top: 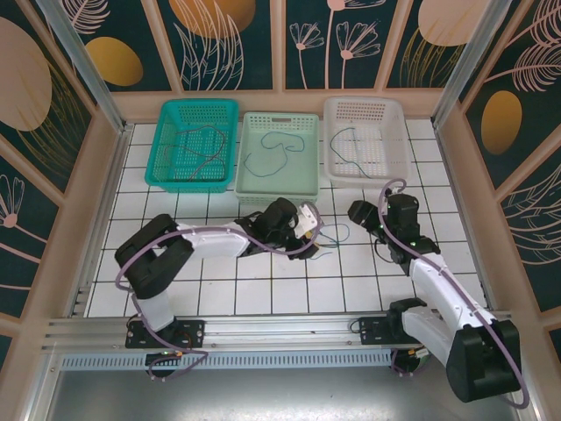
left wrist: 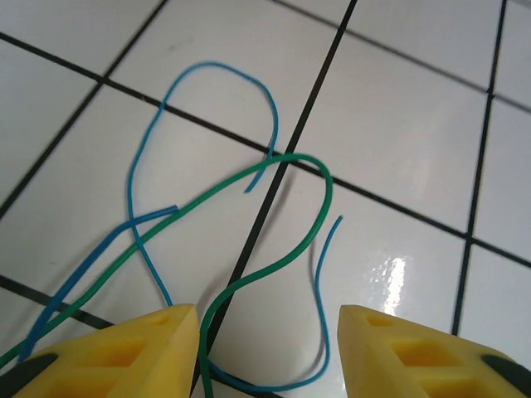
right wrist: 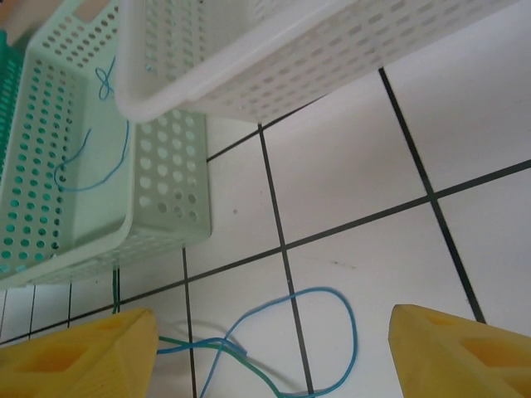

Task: Untangle the cables
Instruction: Pick up the cable at the center of the table.

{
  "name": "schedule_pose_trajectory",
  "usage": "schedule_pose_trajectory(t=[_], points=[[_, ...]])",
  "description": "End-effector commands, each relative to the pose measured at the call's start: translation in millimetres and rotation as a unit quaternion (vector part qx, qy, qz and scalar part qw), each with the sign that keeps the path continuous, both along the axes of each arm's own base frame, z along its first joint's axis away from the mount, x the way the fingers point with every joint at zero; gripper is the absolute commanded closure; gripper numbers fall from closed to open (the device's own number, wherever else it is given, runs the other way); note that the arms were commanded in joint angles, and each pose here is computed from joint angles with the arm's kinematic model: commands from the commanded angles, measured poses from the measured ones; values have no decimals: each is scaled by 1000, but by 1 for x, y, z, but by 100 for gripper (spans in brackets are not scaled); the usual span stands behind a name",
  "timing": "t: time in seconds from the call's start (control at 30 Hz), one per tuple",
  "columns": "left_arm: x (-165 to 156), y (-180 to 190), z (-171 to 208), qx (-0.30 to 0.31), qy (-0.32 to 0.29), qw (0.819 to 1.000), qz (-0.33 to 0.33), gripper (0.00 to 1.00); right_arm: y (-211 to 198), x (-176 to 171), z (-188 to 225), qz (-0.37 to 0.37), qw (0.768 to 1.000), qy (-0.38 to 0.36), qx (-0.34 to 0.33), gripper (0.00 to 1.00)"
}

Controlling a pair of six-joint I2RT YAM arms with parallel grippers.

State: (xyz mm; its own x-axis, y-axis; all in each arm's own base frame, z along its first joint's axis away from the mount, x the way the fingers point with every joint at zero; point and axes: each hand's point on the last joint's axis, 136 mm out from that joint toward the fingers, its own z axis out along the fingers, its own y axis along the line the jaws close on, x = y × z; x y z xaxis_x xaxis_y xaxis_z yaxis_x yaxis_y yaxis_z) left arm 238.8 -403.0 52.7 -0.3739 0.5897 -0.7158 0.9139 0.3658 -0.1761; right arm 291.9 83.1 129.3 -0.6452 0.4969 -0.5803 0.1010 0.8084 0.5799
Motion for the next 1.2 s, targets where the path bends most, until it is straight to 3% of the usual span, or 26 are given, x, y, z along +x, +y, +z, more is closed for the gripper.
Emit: schedule_pose_trajectory(t=[0.0,0.47,0.57,0.77,1.03,1.17], points=[[-3,-7,-6,18,-5,999,-28,54,-2,-9,-8,2,1000,14,9,25],[-8,-23,-33,30,24,998,-47,61,-9,-8,-4,-10,1000,8,8,24],[-5,-25,-30,24,20,999,-42,64,-10,-8,-4,-13,1000,7,11,24],[1,-22,-24,28,5,999,-26,60,-10,-9,-4,-12,1000,7,11,24],[2,-15,6,9,-15,1000,-9,60,-8,-11,-13,-6,1000,17,14,25],[2,-15,-2,16,-9,1000,-10,60,-7,-11,-17,-2,1000,25,12,25]])
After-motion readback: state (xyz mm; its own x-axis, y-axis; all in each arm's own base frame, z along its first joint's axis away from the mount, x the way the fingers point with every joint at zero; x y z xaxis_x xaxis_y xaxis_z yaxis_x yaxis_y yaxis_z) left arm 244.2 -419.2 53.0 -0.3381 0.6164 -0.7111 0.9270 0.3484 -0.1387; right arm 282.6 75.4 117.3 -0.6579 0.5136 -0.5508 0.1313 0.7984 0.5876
